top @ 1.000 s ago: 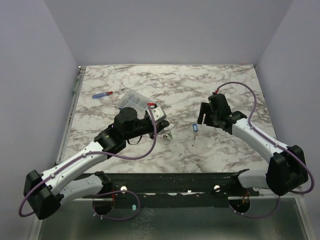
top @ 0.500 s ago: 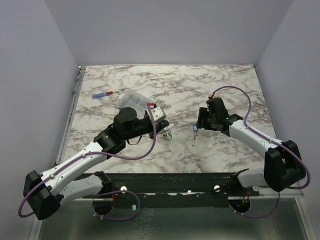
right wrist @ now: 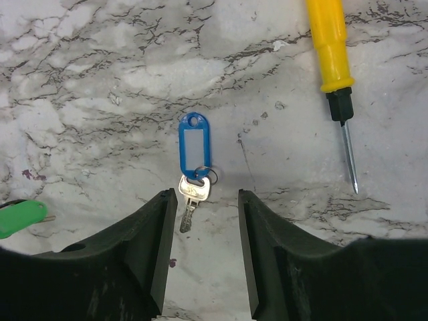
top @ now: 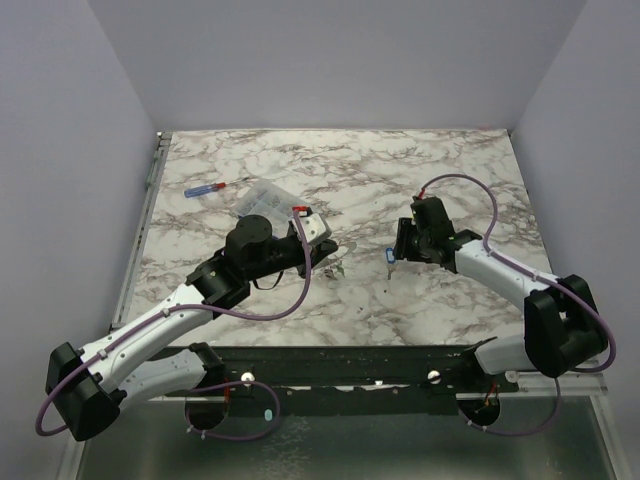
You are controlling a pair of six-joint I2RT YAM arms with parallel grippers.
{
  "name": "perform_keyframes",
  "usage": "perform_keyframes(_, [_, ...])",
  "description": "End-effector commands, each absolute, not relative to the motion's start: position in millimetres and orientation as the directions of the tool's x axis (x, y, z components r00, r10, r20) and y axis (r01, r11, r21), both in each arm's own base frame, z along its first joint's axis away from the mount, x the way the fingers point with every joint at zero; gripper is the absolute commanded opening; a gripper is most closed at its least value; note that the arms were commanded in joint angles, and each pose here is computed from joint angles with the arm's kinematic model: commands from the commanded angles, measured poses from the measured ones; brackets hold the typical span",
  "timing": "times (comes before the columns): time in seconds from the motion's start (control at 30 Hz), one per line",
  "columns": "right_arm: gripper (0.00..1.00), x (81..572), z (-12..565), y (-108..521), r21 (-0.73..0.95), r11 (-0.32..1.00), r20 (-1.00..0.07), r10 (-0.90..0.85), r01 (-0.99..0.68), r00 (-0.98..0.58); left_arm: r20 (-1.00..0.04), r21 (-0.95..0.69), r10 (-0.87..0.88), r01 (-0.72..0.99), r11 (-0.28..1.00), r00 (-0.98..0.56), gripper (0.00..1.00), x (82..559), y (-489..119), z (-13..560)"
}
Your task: Put the keys on the keyring
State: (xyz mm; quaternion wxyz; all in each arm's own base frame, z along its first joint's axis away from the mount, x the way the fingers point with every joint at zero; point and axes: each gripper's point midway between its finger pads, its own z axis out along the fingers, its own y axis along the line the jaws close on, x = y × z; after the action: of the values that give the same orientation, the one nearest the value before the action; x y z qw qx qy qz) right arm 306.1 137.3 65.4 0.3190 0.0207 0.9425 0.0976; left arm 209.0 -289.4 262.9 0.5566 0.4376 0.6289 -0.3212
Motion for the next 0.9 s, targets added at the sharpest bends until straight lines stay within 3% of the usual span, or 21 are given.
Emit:
perform_keyframes(0.0, [0.5, 305, 61, 139, 0.198, 0.979, -0.604, 0.075, -0.057, -0.794, -0.984, 0.114, 0.17, 0.903, 0.415, 0.046, 0.0, 211, -288, 279])
perform_keyframes(0.87, [0.47, 298, 79, 147, 0.268, 0.959, -0.628, 0.103, -0.091, -0.771, -0.986, 0.112, 0.162, 0.906, 0.408, 0.048, 0.0, 208, -287, 280])
